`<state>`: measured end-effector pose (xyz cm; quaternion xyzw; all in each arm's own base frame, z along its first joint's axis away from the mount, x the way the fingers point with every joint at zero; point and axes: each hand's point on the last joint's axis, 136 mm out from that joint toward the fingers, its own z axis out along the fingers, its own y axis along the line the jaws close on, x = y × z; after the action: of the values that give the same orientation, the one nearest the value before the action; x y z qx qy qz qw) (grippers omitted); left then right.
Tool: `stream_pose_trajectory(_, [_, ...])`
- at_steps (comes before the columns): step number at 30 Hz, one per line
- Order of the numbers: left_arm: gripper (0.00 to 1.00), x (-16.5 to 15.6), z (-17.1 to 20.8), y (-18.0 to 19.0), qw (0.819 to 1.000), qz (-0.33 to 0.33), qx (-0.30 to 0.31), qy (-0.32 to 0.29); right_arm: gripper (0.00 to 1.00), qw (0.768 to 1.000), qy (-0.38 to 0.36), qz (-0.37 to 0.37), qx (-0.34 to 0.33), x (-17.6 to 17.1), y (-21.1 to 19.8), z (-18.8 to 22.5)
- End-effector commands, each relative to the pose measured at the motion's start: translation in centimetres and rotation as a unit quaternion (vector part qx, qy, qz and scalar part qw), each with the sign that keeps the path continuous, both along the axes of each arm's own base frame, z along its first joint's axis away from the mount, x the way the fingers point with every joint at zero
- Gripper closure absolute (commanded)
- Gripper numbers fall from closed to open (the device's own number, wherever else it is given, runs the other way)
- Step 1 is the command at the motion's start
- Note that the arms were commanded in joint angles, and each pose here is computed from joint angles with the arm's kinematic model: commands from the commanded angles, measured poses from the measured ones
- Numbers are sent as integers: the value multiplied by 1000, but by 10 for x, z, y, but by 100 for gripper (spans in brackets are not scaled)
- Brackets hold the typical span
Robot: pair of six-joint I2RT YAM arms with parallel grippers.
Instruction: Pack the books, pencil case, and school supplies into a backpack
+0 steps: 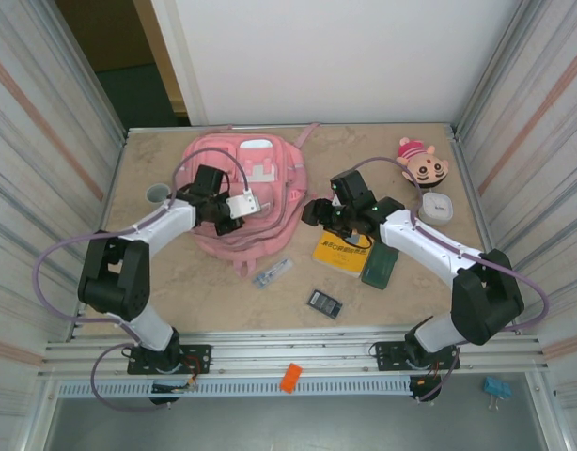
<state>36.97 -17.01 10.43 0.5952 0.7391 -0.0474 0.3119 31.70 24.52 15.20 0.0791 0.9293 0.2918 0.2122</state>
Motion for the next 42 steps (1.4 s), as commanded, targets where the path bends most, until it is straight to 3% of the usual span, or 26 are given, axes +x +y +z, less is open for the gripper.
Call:
stream_pose_trajectory(1, [100, -4, 91, -17, 993, -33, -106, -40, 35, 998, -58, 15, 10, 11, -7, 26])
stream_pose_trajectory(8, [100, -20, 148, -13, 981, -81, -163, -64, 33, 987, -125, 98, 11, 22, -16, 41])
stream_pose_trajectory(14, [100, -37, 166, -8, 974, -103, -187, -74, 37, 941, -240, 237, -37, 23, -16, 34])
stream_pose_trajectory(19, [100, -44, 175, 0, 970, -97, -211, -75, 45, 931, -245, 262, -65, 39, -30, 3])
stream_pose_trajectory(26, [100, -52, 187, 4, 965, -101, -226, -88, 50, 916, -261, 299, -59, 48, -16, -27])
stream_pose_trajectory(36, [100, -59, 191, 3, 964, -102, -231, -86, 51, 895, -284, 341, -31, 62, 7, -32])
stream_pose_trajectory(42, [100, -58, 186, 6, 966, -96, -222, -88, 59, 876, -310, 369, -5, 50, 20, -14])
